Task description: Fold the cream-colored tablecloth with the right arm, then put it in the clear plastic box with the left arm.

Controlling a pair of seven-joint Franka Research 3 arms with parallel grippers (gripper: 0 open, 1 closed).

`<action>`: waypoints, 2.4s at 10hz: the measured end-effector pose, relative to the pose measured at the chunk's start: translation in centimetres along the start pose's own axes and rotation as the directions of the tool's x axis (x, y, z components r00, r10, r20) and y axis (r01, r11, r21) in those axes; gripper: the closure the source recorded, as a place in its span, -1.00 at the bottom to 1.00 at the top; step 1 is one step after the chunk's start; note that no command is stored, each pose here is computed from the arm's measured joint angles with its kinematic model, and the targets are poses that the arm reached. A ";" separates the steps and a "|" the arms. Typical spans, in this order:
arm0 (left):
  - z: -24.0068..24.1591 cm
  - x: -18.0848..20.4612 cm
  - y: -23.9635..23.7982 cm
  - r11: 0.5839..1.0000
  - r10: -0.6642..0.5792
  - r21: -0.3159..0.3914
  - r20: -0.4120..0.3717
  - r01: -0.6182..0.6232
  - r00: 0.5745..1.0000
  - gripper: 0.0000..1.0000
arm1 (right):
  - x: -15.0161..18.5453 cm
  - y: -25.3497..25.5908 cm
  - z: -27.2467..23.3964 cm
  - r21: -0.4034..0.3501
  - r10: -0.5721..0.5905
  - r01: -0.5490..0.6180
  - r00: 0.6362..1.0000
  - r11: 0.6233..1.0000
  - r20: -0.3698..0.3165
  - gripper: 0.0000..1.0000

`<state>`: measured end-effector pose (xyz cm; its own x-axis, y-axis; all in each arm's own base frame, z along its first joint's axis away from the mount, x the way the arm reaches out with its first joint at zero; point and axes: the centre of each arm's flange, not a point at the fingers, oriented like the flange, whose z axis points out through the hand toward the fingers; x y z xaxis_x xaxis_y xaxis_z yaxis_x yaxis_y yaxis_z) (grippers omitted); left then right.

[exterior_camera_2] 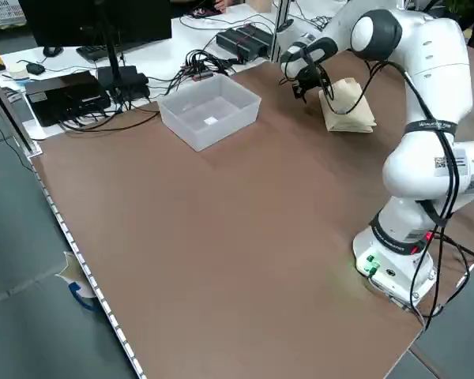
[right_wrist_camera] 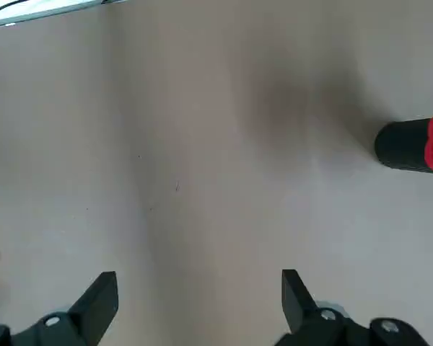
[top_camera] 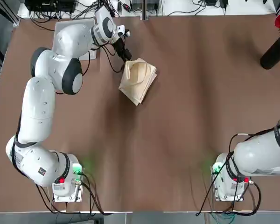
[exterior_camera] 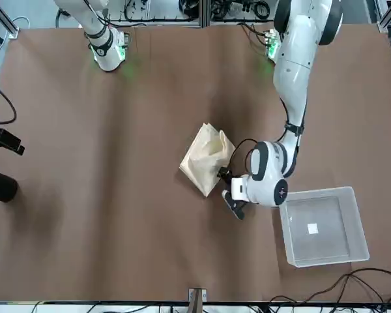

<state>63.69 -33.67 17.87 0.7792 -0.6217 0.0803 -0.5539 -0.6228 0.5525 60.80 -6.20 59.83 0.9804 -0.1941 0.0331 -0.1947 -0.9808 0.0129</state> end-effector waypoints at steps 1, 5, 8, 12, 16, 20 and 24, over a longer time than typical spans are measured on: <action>0.4 0.1 0.6 1.000 -0.012 -0.004 0.005 0.012 1.000 -1.00 | 0.0 -0.2 0.0 0.001 -0.003 0.003 1.000 1.000 -0.001 -1.00; 2.3 0.4 2.9 0.999 -0.025 -0.022 0.029 0.025 0.999 -1.00 | 0.0 0.3 0.0 0.000 0.005 -0.005 1.000 1.000 0.000 -1.00; 3.1 0.1 3.3 0.999 -0.022 -0.034 0.039 0.024 0.999 -1.00 | 0.1 0.8 0.0 0.002 0.013 -0.013 1.000 1.000 0.000 -1.00; 1.8 1.2 3.2 0.999 -0.038 -0.016 -0.006 0.038 0.999 -1.00 | 0.0 0.4 0.0 0.004 0.006 -0.006 1.000 1.000 0.000 -1.00; 2.0 2.0 1.8 0.997 -0.070 -0.011 -0.022 0.070 0.997 -0.96 | 0.0 0.3 0.0 0.004 0.006 -0.006 1.000 1.000 -0.001 -1.00; 2.9 1.9 2.1 0.998 -0.063 -0.022 -0.009 0.063 0.998 -0.87 | 0.1 0.3 -0.1 0.004 0.005 -0.005 1.000 1.000 -0.003 -1.00; 4.8 1.1 2.8 0.997 -0.066 -0.041 0.025 0.067 0.997 -0.81 | 0.2 0.1 -0.2 0.006 0.003 -0.003 1.000 1.000 -0.021 -1.00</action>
<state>61.58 -38.39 15.53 0.8067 -0.5905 0.0230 -0.4876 -0.6431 0.5905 61.01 -6.37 60.07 0.9790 -0.1964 0.0546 -0.1971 -0.9804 0.0065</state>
